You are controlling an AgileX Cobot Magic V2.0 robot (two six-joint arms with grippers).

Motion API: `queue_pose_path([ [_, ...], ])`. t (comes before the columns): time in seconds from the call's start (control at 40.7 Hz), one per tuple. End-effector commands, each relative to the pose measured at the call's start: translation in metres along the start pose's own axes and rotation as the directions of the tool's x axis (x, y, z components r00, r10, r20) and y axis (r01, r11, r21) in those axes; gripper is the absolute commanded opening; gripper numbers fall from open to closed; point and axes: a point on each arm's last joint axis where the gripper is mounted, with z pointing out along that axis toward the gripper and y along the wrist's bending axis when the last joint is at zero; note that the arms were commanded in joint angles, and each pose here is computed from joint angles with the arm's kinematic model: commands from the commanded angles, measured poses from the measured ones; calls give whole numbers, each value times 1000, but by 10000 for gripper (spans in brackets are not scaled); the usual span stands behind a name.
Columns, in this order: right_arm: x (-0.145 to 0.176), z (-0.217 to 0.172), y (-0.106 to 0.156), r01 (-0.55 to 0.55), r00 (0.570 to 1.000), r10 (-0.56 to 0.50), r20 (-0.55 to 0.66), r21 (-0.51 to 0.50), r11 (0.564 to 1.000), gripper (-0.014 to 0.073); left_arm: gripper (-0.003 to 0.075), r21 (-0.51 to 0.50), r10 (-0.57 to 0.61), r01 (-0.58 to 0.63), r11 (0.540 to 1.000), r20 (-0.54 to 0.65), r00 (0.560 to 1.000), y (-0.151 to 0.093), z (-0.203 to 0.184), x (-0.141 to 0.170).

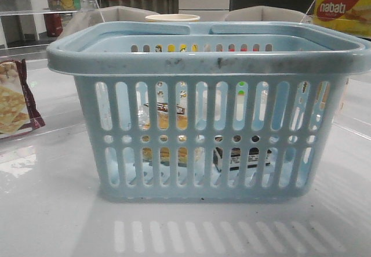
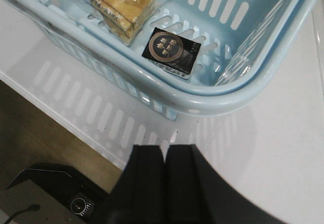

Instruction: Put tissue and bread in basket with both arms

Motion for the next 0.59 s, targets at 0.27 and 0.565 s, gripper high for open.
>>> queue_pose_path([
  [0.27, -11, -7, -1, 17, 996, -18, 84, 7, 1000, 57, 91, -1, -14, 14, 1000, 95, 995, 0, -2, -8],
  [0.565, 7, -23, -16, -26, 986, 7, 167, 110, 994, 57, 91, -1, -14, 14, 1000, 95, 995, 0, -2, -8],
])
